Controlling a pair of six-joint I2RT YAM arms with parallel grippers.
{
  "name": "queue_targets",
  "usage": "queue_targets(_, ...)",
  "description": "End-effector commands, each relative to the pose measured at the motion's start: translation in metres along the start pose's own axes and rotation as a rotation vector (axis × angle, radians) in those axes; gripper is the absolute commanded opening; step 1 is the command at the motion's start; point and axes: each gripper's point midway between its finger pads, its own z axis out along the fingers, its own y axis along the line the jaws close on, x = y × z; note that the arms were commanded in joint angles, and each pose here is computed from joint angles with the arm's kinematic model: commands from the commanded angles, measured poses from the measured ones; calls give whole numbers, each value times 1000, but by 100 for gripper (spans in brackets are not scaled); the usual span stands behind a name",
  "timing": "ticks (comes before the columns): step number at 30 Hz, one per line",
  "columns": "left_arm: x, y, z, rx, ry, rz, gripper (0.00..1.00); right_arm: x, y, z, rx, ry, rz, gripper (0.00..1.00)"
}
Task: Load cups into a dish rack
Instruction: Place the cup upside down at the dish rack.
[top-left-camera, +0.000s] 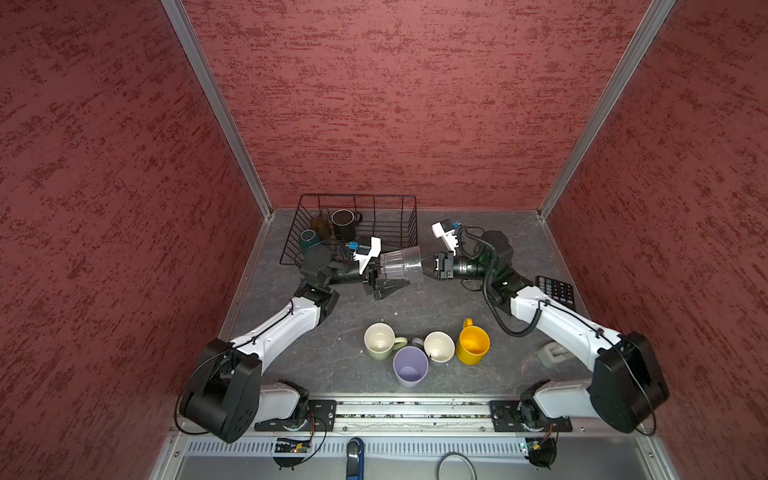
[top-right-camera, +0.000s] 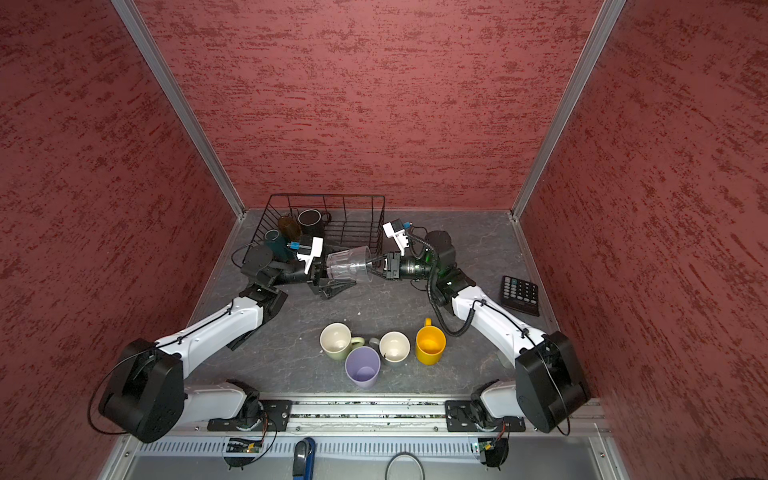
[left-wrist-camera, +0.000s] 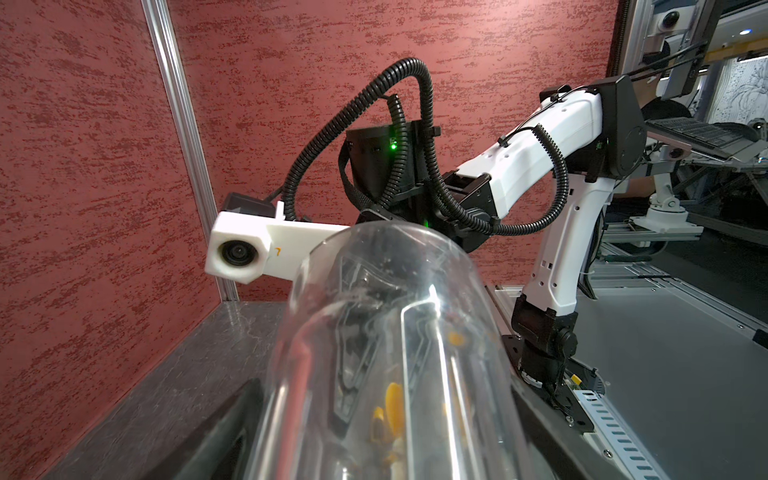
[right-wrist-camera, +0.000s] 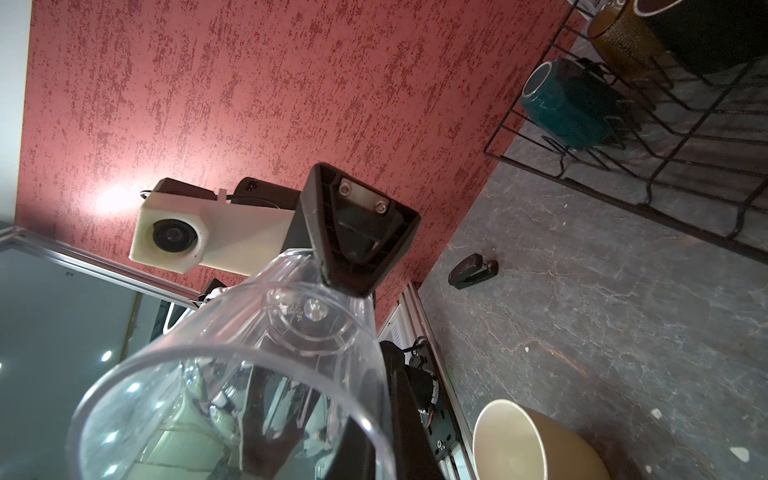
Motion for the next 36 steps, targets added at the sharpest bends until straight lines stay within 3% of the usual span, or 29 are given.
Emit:
queue_targets(1,-8,0,4,25,-12,17,85,-2,13,3,-48,-1,-40,0)
queue_targets(14,-11,2,6,19,-4,-21,68,2,13,7,-62,4,-25,0)
queue_targets(25,-17,7,6,-21,7,-32,33,3,6,10,-58,3,-7,0)
queue_targets(31,-19,9,5,-43,12,-40,20,2,4,11,-56,0,-5,7)
queue_targets(35,-23,11,4,-67,4,-25,0,1,2,11,-56,-3,2,11)
queue_targets(36,-24,12,3,-75,2,-19,0,1,3,11,-58,-3,1,12)
